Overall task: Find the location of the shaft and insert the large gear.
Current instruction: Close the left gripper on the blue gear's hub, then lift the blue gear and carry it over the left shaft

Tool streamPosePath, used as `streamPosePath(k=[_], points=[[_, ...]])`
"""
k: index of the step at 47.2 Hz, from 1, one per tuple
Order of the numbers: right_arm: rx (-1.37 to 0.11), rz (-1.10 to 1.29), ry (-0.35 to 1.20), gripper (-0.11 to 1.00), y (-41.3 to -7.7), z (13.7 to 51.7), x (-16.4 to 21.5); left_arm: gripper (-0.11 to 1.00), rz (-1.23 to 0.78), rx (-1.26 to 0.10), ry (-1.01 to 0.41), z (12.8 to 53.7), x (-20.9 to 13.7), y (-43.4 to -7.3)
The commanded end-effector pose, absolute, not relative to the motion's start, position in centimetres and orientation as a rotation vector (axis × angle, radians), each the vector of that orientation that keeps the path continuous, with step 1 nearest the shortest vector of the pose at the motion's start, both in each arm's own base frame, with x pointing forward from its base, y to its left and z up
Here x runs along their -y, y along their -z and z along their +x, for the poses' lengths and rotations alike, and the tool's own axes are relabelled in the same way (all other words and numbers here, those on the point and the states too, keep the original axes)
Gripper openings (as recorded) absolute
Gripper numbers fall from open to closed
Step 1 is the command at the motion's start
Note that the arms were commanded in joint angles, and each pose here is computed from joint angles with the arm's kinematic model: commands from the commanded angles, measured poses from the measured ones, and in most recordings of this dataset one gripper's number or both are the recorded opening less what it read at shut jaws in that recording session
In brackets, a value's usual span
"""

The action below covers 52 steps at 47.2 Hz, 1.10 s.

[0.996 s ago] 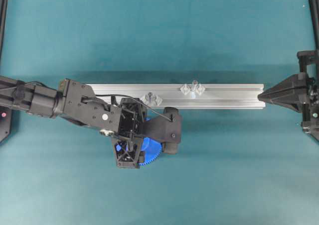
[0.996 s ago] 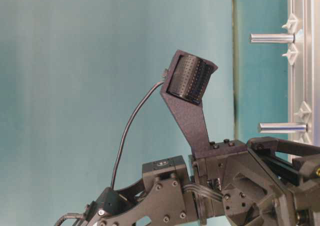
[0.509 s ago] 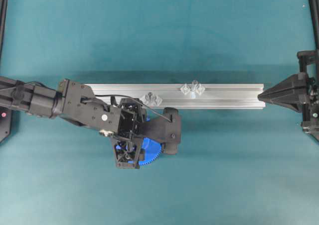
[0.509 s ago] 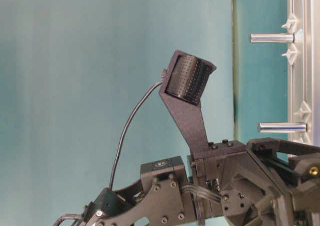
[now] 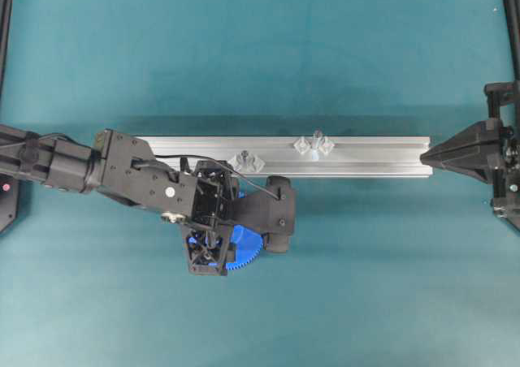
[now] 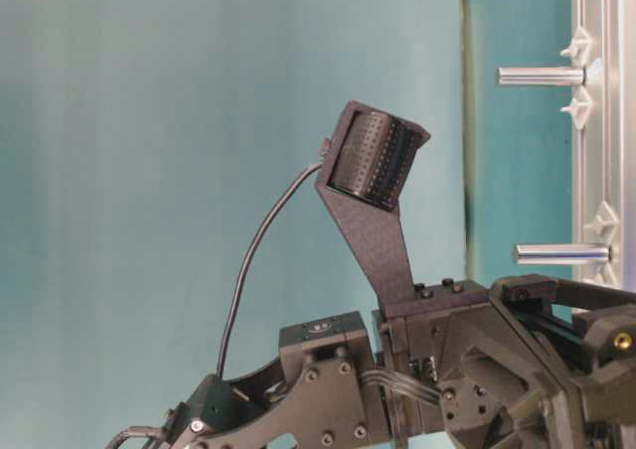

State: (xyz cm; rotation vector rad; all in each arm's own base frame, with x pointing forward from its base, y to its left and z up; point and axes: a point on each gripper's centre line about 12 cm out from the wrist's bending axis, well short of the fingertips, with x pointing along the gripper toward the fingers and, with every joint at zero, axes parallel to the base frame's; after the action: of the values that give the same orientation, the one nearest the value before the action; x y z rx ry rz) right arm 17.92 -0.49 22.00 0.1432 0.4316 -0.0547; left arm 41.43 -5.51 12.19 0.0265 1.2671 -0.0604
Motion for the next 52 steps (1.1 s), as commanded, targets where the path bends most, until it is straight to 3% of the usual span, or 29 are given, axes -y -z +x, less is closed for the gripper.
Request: streamPosePath(k=[1,22,52], points=[[-0.421,0.154,0.058,0.0,-22.4,18.1,0.5,0.71,0.029,-1.232,0.066,41.8,5.6,-13.4],[-0.42,0.154,0.059,0.0,-22.4,18.1,0.5,0.71,0.018,-1.111,0.074,42.9,5.8,-18.1],[-0.422,0.156,0.059,0.0,-22.4,18.1,0.5,0.71,0.084,-1.163,0.082,44.5,4.5,-23.4]])
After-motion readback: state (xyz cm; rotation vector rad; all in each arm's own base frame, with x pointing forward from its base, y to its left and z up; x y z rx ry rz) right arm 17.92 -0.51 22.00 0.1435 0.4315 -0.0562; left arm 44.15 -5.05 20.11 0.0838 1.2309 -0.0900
